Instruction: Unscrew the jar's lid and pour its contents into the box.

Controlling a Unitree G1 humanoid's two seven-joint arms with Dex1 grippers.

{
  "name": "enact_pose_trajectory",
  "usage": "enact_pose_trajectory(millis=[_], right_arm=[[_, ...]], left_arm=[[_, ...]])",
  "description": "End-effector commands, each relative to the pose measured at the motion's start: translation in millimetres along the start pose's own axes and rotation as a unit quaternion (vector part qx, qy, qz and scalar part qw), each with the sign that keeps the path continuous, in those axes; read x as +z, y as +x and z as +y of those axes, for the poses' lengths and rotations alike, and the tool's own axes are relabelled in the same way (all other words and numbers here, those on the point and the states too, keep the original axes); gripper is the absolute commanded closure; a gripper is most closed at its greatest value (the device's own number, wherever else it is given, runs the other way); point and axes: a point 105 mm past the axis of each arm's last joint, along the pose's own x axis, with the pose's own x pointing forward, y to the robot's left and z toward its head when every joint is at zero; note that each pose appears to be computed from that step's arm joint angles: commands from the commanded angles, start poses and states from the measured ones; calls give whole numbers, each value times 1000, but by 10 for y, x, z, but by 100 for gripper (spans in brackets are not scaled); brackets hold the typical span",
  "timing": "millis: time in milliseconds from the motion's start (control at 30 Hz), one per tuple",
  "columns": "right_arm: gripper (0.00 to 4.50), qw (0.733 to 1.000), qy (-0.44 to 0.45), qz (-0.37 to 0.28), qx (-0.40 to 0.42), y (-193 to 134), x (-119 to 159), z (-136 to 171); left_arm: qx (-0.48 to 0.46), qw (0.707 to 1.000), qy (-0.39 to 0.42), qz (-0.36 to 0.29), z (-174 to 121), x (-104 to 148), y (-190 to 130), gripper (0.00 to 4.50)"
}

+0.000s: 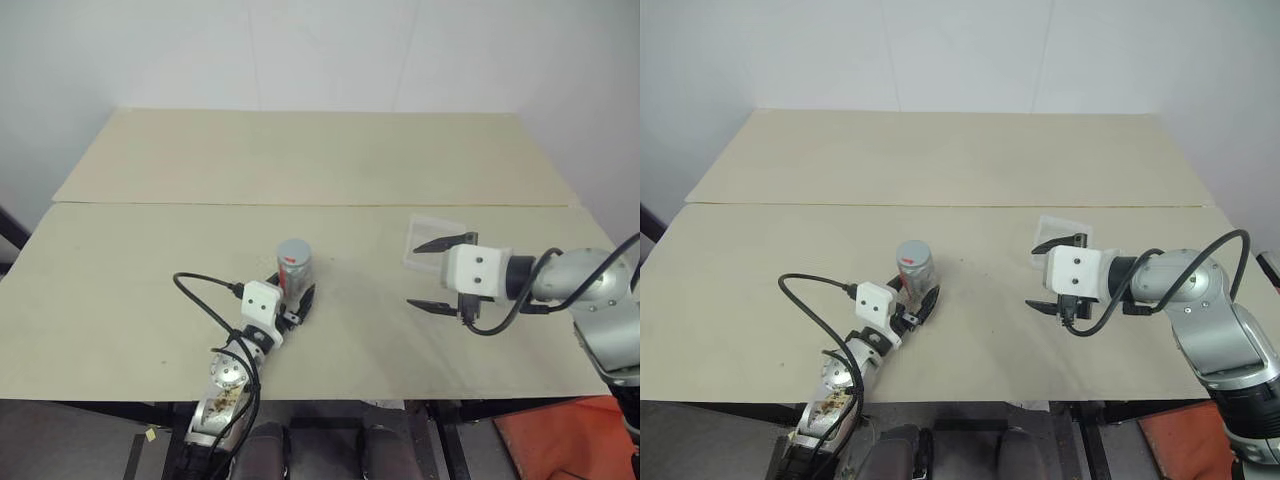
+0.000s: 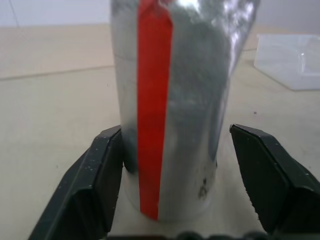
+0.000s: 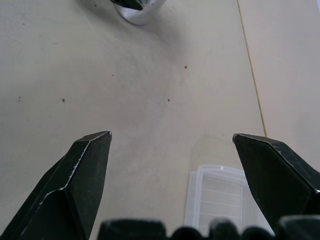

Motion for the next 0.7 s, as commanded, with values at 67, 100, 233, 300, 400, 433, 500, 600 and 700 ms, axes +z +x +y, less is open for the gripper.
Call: enact_pose_trajectory(millis=[67,100,233,300,400,433,500,600,700], right_arm=[[0,999,-26,-3,-29,-86,92,-125],[0,999,-26,-3,-29,-86,92,-127],[0,999,-28,-2,-30,-90,92,-132],[0,999,-29,-1,-31,-92,93,-135],[0,999,-31,1,-36,-107,98,-149],[0,999,-31,1,-37,-112,98,-151],[0,999,-32,3,-39,-115,95,-155],[0,999,-33,5,-40,-121,88,-153],[0,999,-34,2,-42,-111,102,-162]], left_arm=[[6,998,19,-56,1,193,74,98],[10,998,23,-63,11,213,84,98],[11,996,27,-82,22,243,113,98],[4,996,24,-85,12,231,127,98],[-4,997,19,-79,13,176,146,98],[-1,997,18,-76,26,157,147,115],[-7,997,12,-74,27,135,150,159],[-11,997,20,-72,21,119,158,238],[-7,997,21,-80,49,153,165,239]])
